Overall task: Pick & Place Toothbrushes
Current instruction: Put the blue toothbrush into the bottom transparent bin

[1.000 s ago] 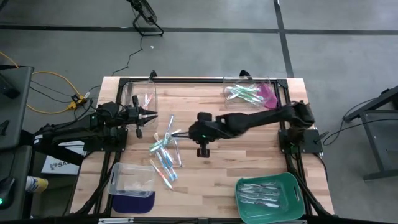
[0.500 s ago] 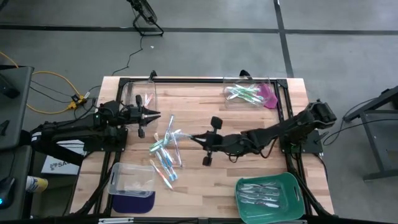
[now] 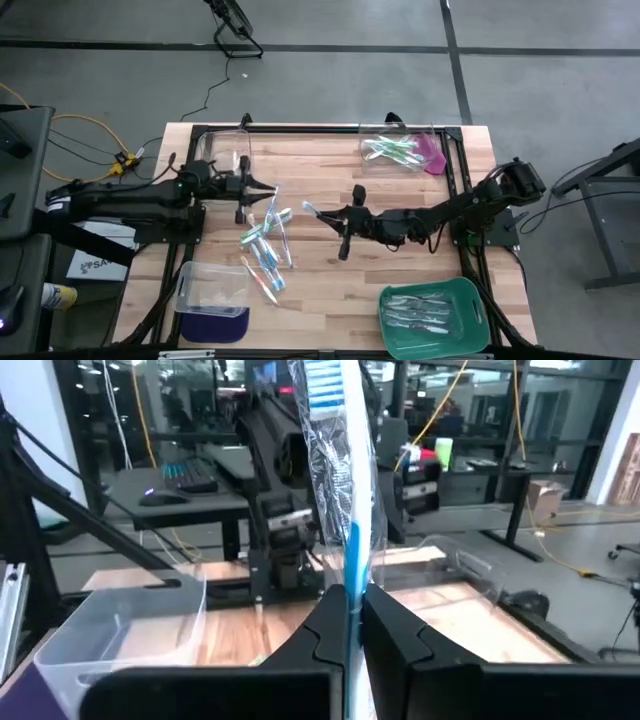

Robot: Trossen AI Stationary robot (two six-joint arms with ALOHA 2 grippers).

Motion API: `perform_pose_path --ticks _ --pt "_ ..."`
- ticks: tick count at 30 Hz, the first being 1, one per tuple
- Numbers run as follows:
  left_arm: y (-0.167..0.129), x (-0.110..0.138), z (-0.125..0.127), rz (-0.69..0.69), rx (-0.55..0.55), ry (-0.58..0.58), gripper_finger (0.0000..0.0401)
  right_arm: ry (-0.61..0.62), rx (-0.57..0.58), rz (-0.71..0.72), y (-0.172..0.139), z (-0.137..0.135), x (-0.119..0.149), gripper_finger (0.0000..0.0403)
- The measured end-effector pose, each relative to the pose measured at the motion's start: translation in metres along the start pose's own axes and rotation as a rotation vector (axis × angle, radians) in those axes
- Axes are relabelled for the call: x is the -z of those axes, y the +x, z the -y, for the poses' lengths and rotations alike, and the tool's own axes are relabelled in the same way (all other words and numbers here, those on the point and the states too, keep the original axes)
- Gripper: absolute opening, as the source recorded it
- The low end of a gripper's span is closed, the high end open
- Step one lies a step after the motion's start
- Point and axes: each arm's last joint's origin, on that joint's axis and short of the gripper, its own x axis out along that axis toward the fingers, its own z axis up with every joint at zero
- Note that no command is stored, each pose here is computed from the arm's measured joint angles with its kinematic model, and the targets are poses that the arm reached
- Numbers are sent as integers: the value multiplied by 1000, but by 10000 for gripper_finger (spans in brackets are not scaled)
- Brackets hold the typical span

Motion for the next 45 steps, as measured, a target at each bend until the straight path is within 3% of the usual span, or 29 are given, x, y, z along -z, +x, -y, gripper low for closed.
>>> perform_pose_path --ticks 11,16,19,25,29,37,45 --pt "24 8 4 70 120 11 58 8 0 10 -1 0 1 8" --pt "36 5 20 165 172 96 58 5 6 18 0 2 0 8" --pt "42 4 31 200 141 132 58 7 6 21 2 4 0 8" --pt "52 2 43 152 -44 109 63 -13 -60 22 4 5 2 8" --pt "62 -7 46 171 -24 111 96 -29 -79 8 6 3 7 8" --pt "81 -16 54 173 42 105 198 -69 -83 34 7 3 5 9" --pt "96 -27 52 193 37 99 225 -103 -74 5 8 5 8 9"
